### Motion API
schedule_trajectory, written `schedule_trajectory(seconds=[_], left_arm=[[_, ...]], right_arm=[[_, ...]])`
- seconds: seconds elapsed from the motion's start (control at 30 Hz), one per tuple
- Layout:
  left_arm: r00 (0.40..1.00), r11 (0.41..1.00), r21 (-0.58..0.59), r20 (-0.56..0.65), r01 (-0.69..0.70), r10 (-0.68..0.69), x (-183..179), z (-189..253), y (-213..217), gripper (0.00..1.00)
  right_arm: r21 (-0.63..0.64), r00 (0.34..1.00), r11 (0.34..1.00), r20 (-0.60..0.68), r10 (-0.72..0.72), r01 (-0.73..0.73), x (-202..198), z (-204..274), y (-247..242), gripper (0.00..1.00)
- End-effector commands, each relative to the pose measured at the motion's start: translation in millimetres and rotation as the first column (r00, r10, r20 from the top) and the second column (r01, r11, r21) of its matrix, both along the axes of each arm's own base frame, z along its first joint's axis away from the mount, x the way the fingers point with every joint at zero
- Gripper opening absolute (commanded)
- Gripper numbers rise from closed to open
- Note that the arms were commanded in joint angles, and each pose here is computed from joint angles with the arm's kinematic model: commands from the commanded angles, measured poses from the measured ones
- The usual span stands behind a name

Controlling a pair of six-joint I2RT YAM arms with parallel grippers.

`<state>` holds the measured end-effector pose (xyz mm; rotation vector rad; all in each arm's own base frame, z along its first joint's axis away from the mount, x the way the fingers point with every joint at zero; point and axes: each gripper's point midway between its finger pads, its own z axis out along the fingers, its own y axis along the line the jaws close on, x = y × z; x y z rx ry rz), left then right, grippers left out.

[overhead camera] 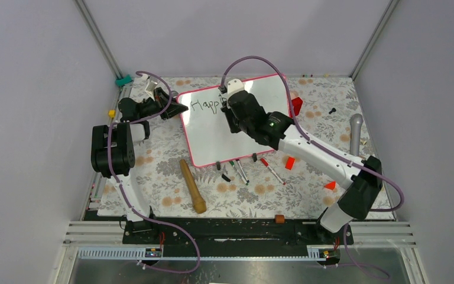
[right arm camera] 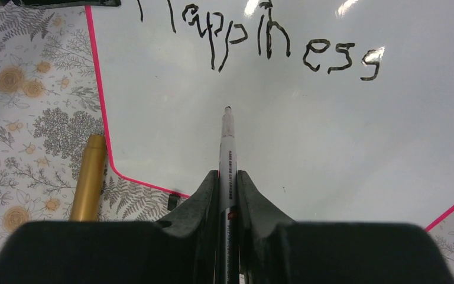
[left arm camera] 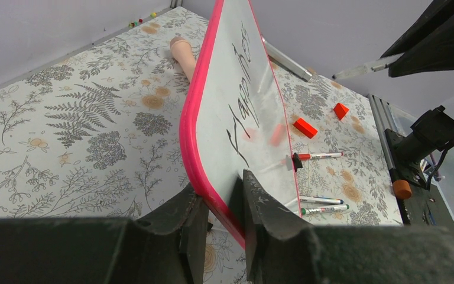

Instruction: Write a sentence on the whiteboard

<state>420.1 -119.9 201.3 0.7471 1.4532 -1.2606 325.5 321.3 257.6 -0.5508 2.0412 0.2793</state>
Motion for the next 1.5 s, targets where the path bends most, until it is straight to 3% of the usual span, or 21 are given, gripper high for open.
schedule_trajectory(seconds=[0.0, 0.3, 0.77, 1.47], left_arm=[[0.952, 0.961, 0.173, 0.184, 0.215, -0.246, -39, -28, -6, 0.00], [0.951, 0.960, 0.174, 0.183, 0.218, -0.249, -39, -28, -6, 0.00], [0.949, 0.959, 0.175, 0.187, 0.223, -0.255, -41, -29, -8, 0.00], [0.948, 0.958, 0.177, 0.189, 0.225, -0.257, -42, -28, -9, 0.00]], right_arm=[[-0.008, 0.997, 1.000, -0.073, 0.005, -0.005, -4, -7, 10, 0.00], [-0.034, 0.985, 0.998, -0.167, 0.049, -0.055, -10, -32, 45, 0.00], [-0.126, 0.998, 0.992, -0.068, -0.002, -0.007, -16, -37, 65, 0.00], [-0.178, 0.998, 0.983, -0.027, 0.048, -0.052, -10, -45, 97, 0.00]])
